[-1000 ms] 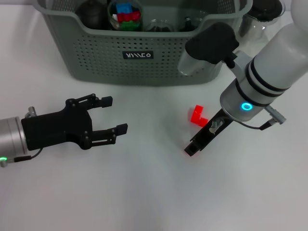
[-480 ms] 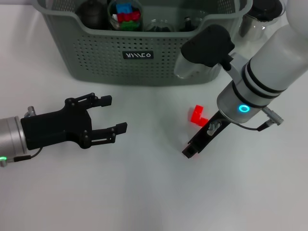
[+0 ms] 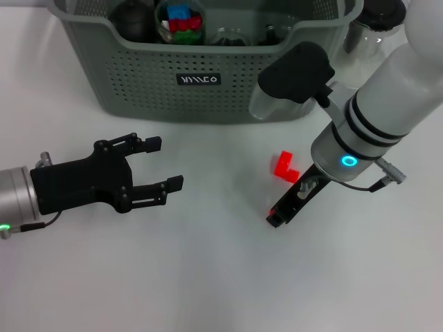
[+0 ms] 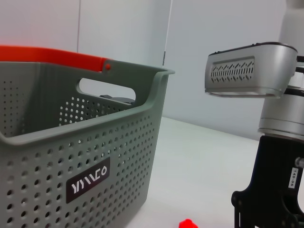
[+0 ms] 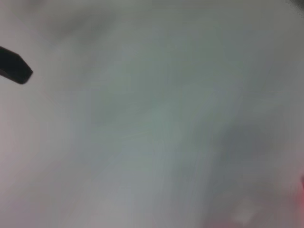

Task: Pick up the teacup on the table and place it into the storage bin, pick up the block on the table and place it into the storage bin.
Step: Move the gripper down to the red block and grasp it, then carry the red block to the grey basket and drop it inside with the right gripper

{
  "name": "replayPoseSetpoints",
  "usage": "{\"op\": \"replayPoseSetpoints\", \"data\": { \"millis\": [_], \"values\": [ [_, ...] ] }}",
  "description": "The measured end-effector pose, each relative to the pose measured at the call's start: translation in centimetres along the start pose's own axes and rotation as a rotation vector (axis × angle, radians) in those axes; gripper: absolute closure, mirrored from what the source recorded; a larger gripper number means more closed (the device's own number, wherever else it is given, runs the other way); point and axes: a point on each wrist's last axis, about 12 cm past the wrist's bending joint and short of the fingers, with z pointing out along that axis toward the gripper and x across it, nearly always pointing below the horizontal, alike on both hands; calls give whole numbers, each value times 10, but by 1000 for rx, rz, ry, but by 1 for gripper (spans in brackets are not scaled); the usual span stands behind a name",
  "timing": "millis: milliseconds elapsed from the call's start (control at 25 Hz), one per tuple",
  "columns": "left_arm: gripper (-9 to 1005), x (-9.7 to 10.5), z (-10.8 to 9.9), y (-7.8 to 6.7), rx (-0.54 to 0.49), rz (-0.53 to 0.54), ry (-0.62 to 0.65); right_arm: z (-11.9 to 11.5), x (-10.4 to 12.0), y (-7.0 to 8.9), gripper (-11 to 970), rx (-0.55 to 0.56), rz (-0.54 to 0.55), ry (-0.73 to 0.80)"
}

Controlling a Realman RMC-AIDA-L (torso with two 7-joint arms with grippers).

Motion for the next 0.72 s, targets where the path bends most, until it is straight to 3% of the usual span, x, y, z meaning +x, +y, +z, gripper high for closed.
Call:
{"op": "replayPoseSetpoints", "data": {
  "millis": [80,280,360,560,720],
  "values": [
    [172,0,0,0,-1,-1,-1,0,0,0,538,-1,3,1],
    [172,0,0,0,-3,-5,-7,-11,-1,2,712,-7,-6,-31],
    [172,0,0,0,0,-6,-9,-20,-1,3,723,-12,-4,-54],
    [172,0,-1,0,-6,-11,-13,-61,7,-4,744,-32,5,-174],
    [172,0,-6,2,-42,-19,-34,-112,20,-15,744,-54,11,-389]
  ]
}}
